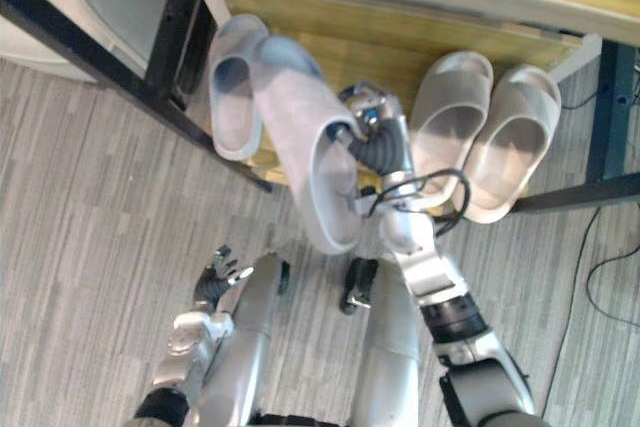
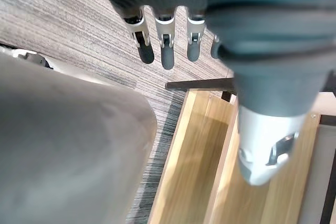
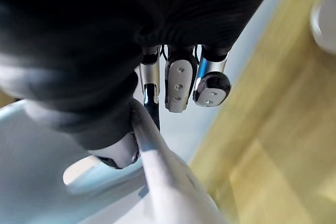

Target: Organize the slippers on the shoe rack

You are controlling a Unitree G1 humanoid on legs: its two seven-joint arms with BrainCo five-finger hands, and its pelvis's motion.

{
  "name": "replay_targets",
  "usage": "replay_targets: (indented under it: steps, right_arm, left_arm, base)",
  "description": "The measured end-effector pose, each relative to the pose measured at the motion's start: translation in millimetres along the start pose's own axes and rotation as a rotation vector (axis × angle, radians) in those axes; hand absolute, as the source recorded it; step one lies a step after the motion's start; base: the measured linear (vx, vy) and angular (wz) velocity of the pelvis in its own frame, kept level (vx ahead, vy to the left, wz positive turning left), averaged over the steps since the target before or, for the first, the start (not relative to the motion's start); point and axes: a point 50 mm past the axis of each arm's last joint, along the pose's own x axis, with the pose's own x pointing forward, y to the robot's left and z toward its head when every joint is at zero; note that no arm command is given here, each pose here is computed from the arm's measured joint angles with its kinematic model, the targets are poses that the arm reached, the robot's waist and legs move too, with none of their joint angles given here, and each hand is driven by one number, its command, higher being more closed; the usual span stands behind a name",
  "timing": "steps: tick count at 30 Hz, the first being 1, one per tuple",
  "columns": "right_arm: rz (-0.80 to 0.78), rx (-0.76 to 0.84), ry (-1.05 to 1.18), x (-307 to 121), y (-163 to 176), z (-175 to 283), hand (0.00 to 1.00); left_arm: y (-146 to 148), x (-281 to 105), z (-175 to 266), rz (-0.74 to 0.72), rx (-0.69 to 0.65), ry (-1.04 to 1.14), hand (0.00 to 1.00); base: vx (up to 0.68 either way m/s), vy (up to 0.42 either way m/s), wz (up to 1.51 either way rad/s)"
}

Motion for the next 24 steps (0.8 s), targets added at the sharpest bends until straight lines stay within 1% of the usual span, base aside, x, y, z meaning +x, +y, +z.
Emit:
replay_targets:
  steps: [4,9,10,12,15,18,22,24]
  right_arm:
    - [-0.066,-0.06,0.092,17.0,-4.0,-13.5,1.0]
    - [-0.122,-0.062,0.169,35.9,-5.3,-20.3,1.0]
    - [-0.124,-0.056,0.183,44.2,-1.0,-18.8,1.0]
    - [-0.114,-0.033,0.195,54.1,8.8,-13.5,1.0]
    - [-0.1,-0.044,0.245,62.7,14.3,-18.1,1.0]
    - [-0.07,-0.046,0.302,62.8,24.9,-24.7,1.0]
    - [-0.057,-0.058,0.329,71.3,27.6,-25.5,1.0]
    - [-0.075,-0.053,0.312,79.2,26.5,-19.1,1.0]
  left_arm:
    - [0.8,-2.8,-0.8,0.006,-0.009,-0.003,0.0]
    - [6.4,-4.9,-1.3,0.037,-0.056,-0.005,0.0]
    - [16.0,1.3,-1.1,0.145,-0.056,0.016,0.0]
    - [29.5,6.3,-7.2,0.22,-0.02,0.084,0.0]
    - [39.2,7.0,-14.0,0.275,0.001,0.146,0.0]
    - [39.8,6.3,-15.9,0.279,0.003,0.156,0.0]
    - [39.5,6.2,-15.9,0.283,0.01,0.155,0.0]
    - [39.9,5.7,-17.9,0.29,0.011,0.166,0.0]
  base:
    - [0.01,-0.032,0.07]
    - [-0.01,-0.014,0.1]
    - [0.0,-0.025,0.07]
    - [0.0,-0.032,0.01]
    - [0.0,-0.007,0.07]
    - [0.0,0.011,0.0]
    - [0.0,0.0,0.0]
    - [0.0,0.0,0.0]
